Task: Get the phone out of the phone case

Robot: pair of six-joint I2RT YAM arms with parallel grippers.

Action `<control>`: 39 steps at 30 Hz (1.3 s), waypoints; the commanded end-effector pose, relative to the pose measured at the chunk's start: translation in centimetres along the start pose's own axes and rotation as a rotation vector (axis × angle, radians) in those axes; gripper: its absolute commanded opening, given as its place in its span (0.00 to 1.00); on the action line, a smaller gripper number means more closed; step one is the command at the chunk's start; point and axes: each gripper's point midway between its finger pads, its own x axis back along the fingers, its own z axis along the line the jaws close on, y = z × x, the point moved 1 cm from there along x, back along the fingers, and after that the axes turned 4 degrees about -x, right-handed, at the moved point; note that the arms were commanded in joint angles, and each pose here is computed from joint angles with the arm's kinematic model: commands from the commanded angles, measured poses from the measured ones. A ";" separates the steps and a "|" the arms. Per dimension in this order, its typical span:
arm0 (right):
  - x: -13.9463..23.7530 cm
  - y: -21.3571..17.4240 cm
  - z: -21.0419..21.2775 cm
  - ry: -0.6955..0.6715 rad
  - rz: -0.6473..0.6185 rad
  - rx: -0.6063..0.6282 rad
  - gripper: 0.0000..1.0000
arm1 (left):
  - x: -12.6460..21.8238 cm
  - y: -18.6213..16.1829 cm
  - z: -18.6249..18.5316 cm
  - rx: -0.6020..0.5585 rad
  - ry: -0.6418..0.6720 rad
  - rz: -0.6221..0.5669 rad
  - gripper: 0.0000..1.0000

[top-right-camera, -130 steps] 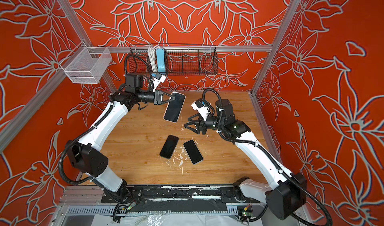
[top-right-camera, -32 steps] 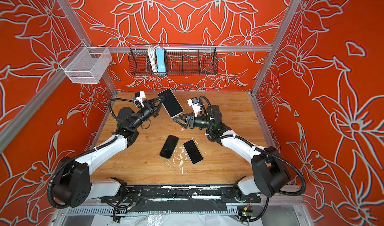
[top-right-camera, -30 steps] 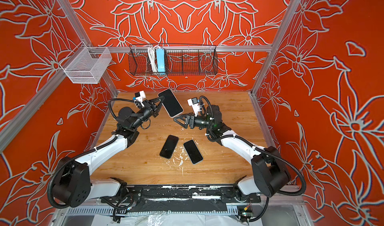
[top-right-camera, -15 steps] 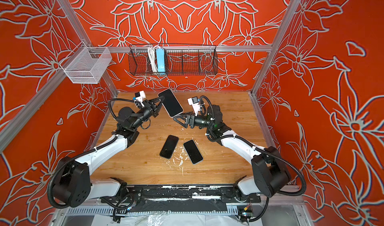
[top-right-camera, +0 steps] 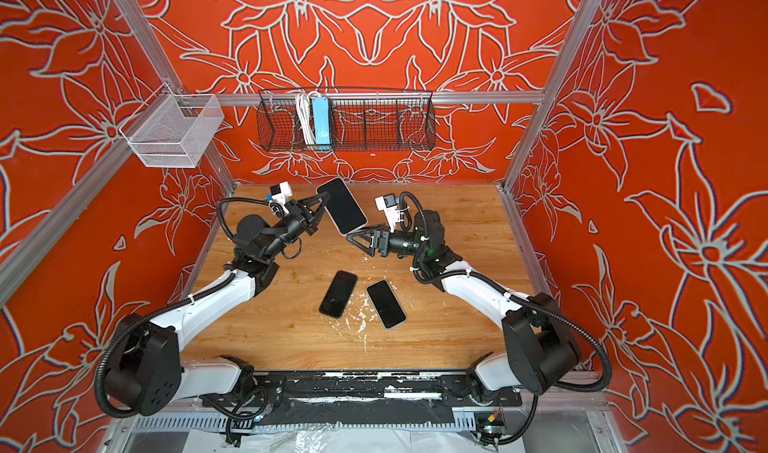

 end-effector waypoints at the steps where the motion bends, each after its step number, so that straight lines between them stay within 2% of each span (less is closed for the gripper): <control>1: 0.0 0.1 -0.7 -0.015 -0.023 -0.016 0.82 | 0.2 0.4 -5.0 -0.042 -0.151 -0.017 0.00; 23: 1.4 1.7 -4.3 -0.100 -0.140 -0.142 0.76 | 0.8 -1.1 -7.7 -0.033 -0.216 0.004 0.00; 39: 1.3 1.7 -6.0 -0.116 -0.159 -0.204 0.74 | 0.4 -2.3 -9.0 -0.013 -0.264 0.029 0.00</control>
